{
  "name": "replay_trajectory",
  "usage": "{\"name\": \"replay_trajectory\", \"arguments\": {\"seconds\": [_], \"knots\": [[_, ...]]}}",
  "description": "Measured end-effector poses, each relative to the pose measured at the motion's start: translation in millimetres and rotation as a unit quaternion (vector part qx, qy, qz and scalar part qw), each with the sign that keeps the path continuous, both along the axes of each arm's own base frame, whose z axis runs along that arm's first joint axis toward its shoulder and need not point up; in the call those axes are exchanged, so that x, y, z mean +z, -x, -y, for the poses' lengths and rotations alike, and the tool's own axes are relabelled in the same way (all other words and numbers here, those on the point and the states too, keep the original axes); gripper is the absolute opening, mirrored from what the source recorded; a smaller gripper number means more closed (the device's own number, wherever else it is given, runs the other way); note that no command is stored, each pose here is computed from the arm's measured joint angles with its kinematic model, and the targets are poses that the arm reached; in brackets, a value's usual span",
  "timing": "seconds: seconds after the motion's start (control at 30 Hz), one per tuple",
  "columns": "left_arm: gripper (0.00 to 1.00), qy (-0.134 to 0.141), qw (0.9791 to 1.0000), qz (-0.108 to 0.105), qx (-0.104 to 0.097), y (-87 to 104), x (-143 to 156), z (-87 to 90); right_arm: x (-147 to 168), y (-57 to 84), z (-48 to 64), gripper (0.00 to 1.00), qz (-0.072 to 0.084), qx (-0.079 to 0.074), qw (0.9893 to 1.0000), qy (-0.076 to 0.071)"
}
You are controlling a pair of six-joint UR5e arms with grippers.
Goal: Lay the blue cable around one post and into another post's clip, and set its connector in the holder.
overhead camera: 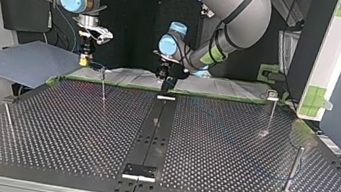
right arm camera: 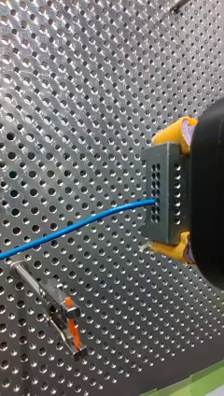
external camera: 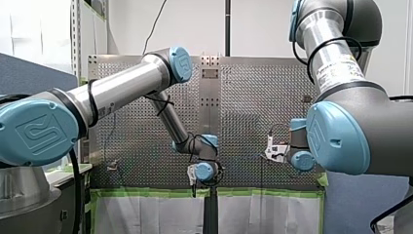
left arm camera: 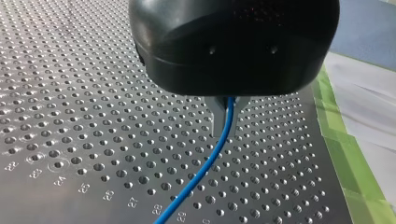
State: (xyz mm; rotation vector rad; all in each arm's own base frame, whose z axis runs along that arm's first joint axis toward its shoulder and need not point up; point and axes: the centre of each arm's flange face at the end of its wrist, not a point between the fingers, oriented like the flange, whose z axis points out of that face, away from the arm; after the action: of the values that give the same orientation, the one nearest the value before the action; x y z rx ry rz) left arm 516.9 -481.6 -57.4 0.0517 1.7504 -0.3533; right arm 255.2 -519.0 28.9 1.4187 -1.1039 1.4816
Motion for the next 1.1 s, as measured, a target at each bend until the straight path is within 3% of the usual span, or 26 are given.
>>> {"name": "replay_trajectory", "arguments": {"seconds": [0.13,0.2,0.23,0.27,0.33,0.37,0.4,0.67,1.1], "knots": [[0.15,-0.001,1.0,0.001,0.0,-0.7,1,0.4,0,0.0,0.1,0.0,0.0,0.0,1.0,0.0],[0.26,-0.003,1.0,-0.001,-0.001,-0.7,1,0.6,0,-0.1,0.2,0.0,0.0,0.0,1.0,0.001],[0.26,-0.005,1.0,-0.004,-0.001,-0.8,1,0.7,0,0.0,0.2,0.0,0.0,0.0,1.0,0.001],[0.35,-0.007,1.0,-0.006,-0.001,-0.7,2,0.8,0,0.1,0.4,0.0,-0.001,0.0,1.0,0.001],[0.35,-0.013,0.9998,-0.012,-0.002,-0.2,2,0.3,0,0.4,0.6,0.0,-0.002,0.0,1.0,0.002],[0.49,-0.015,0.9998,-0.015,-0.002,0.2,1,0.0,0,0.5,0.6,0.0,-0.002,-0.001,1.0,0.002],[0.51,-0.018,0.9997,-0.018,-0.002,0.8,1,-0.4,0,0.6,0.8,0.0,-0.002,-0.001,1.0,0.002],[0.51,-0.03,0.9989,-0.035,-0.004,6.3,-1,-0.7,1,2.1,2.2,0.0,-0.003,-0.002,1.0,0.006],[0.51,-0.023,0.9994,-0.024,-0.01,7.0,21,8.4,1,2.9,2.8,0.0,-0.006,-0.003,0.9999,0.009]]}}
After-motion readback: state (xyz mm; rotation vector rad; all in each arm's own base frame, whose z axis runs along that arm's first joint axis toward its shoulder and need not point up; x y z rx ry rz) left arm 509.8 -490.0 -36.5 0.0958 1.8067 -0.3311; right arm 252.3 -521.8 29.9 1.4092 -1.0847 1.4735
